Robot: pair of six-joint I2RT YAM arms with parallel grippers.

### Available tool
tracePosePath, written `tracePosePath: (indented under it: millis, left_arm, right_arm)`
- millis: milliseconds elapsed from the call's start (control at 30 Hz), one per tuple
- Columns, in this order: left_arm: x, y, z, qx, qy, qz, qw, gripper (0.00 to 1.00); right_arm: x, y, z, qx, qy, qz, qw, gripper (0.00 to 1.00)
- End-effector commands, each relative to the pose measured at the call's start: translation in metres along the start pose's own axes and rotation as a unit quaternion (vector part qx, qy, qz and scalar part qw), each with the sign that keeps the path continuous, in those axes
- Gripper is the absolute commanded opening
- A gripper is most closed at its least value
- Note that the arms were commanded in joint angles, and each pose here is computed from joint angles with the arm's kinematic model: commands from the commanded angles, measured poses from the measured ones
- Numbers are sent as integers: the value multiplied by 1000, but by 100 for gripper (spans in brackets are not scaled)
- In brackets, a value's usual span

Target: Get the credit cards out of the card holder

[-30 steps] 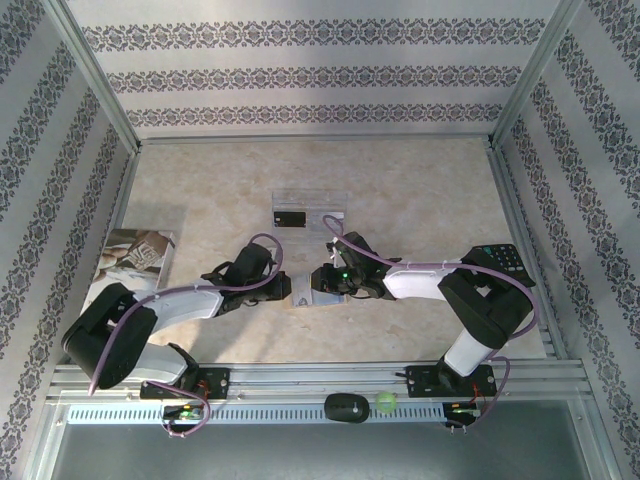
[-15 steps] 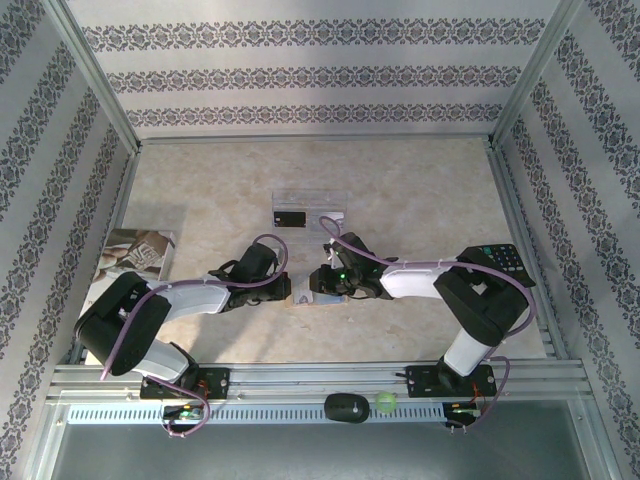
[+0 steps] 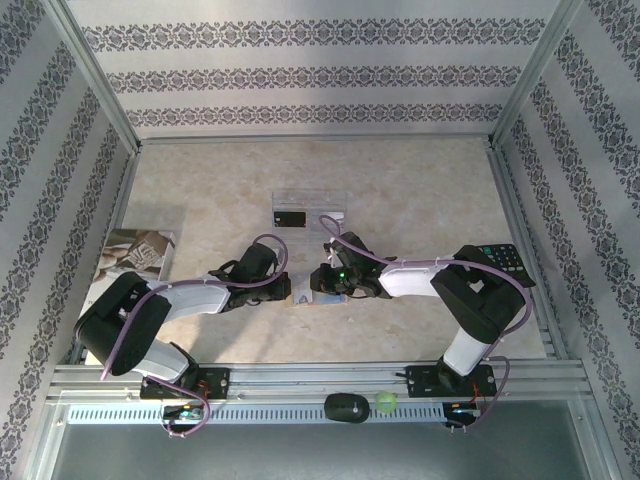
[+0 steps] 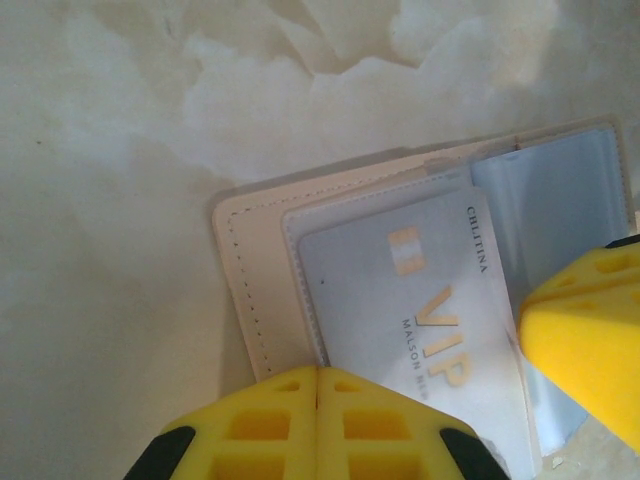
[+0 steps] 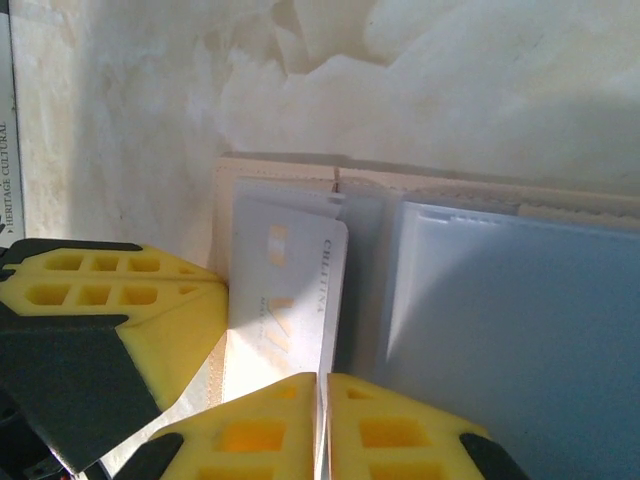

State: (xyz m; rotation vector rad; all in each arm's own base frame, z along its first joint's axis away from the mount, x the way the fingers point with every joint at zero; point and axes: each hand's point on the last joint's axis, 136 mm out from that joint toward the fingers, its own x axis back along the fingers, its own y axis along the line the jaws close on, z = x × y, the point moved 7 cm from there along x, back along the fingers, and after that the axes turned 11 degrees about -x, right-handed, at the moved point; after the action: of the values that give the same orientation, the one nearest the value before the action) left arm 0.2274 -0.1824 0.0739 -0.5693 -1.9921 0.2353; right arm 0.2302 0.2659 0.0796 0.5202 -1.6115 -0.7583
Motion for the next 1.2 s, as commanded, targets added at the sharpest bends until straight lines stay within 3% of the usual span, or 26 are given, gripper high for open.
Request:
tracePosePath:
  millis: [0,867,1167]
  left_arm:
    - [-7,16,17,8,30,-30,999,6]
    - [-7,15,17,10,28,-24,999,5]
    - [-7,14,17,8,29,-21,999,5]
  right_arm:
    - [1,-2,-3,-7,-13,-3,1000,11]
    - [2,-9,-4,-36,-17,-21,999,16]
    - [-4,-10,-2,-45,-6,-28,999,12]
